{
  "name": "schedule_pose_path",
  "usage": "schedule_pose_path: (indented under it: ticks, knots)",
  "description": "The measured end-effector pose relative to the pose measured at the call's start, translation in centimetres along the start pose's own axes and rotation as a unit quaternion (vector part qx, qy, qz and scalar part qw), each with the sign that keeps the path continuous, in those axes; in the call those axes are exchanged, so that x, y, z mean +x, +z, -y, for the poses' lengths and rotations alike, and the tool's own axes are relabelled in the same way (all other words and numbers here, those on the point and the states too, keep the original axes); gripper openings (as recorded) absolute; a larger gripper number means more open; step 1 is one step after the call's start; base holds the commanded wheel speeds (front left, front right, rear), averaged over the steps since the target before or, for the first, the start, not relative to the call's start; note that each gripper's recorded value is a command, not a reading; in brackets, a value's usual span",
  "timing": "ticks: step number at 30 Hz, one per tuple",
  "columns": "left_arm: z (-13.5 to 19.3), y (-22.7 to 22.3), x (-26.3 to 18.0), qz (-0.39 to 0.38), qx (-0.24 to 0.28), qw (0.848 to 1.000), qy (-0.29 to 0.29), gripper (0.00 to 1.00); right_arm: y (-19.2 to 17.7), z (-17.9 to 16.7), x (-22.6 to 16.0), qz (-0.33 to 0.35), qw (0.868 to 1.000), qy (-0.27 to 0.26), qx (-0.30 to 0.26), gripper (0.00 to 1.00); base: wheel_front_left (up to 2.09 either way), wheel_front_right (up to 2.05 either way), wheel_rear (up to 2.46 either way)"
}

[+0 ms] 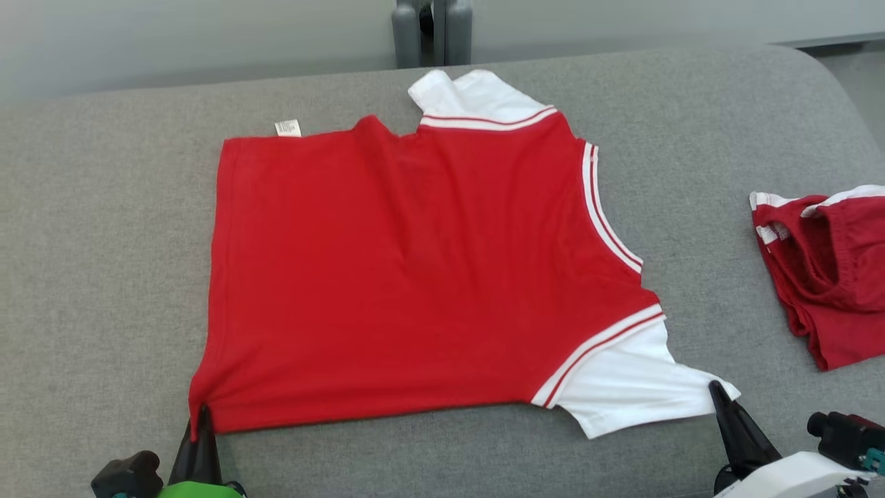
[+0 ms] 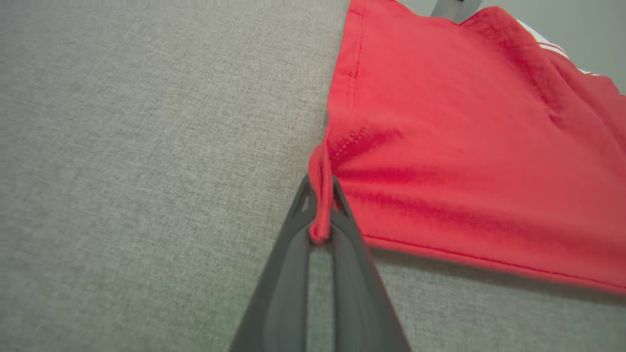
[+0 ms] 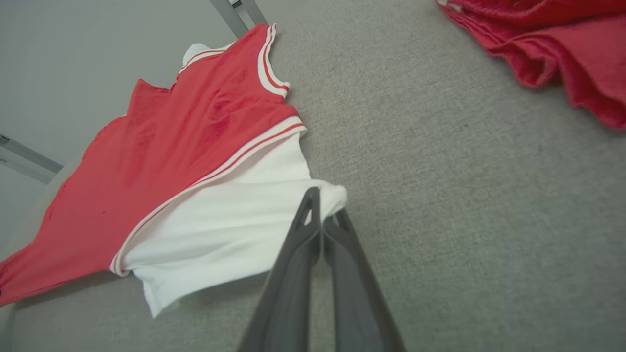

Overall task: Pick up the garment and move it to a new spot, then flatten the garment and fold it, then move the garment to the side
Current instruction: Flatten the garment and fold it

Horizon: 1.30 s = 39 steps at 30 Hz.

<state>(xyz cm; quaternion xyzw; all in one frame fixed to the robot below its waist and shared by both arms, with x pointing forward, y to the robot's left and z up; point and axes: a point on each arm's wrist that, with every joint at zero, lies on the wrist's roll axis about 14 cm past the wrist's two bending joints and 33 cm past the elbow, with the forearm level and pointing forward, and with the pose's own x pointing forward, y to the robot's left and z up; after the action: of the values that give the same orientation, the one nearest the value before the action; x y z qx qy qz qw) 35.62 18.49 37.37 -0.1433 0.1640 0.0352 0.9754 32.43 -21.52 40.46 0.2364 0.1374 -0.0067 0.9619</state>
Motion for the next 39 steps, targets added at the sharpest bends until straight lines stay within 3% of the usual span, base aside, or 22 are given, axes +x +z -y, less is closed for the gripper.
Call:
schedule_pose_path:
  ticks: [5, 9, 15, 21, 28, 29, 31, 32, 33, 39]
  knots:
    - [0.9, 2.0, -0.4, 0.034, -0.006, 0.999, -0.014, 0.0, 3.0, -1.2, 0.0, 0.049, 0.999, 0.021, 0.002, 0.0, 0.0, 0.0, 0.0]
    - [2.8, 4.5, 1.2, 0.067, -0.011, 0.997, -0.04, 0.0, 7.0, -3.7, 2.3, 0.11, 0.992, 0.054, -0.007, 0.0, 0.0, 0.0, 0.0]
    - [5.1, 6.4, 5.1, 0.081, -0.002, 0.995, -0.059, 0.0, 10.2, -5.9, 6.9, 0.146, 0.985, 0.08, -0.044, 0.0, 0.0, 0.0, 0.0]
    - [7.0, 6.2, 8.8, 0.063, 0.02, 0.995, -0.075, 0.0, 9.3, -6.0, 11.4, 0.123, 0.987, 0.075, -0.073, 0.0, 0.0, 0.0, 0.0]
    - [6.6, 6.3, 12.0, 0.058, 0.038, 0.996, -0.053, 0.0, 9.6, -6.5, 15.6, 0.13, 0.986, 0.066, -0.085, 0.0, 0.0, 0.0, 0.0]
    - [6.3, 6.1, 12.2, 0.054, 0.04, 0.997, -0.047, 0.04, 9.3, -6.6, 15.9, 0.127, 0.986, 0.065, -0.083, 0.0, 0.0, 0.0, 0.0]
    - [5.4, 5.6, 12.7, 0.047, 0.038, 0.998, -0.031, 0.52, 8.7, -6.8, 16.7, 0.123, 0.988, 0.062, -0.072, 0.0, 0.0, 0.0, 0.0]
    - [5.2, 5.3, 12.8, 0.044, 0.037, 0.998, -0.028, 0.99, 8.4, -7.0, 16.9, 0.122, 0.989, 0.063, -0.063, 0.42, 0.0, 0.0, 0.0]
    - [5.0, 5.0, 12.8, 0.04, 0.034, 0.998, -0.025, 1.0, 8.5, -7.3, 17.1, 0.127, 0.989, 0.062, -0.043, 1.0, 0.0, 0.0, 0.0]
    - [4.2, 4.3, 11.6, 0.039, 0.006, 0.999, -0.014, 1.0, 8.6, -6.7, 15.9, 0.142, 0.988, 0.052, -0.025, 1.0, 0.0, 0.0, 0.0]
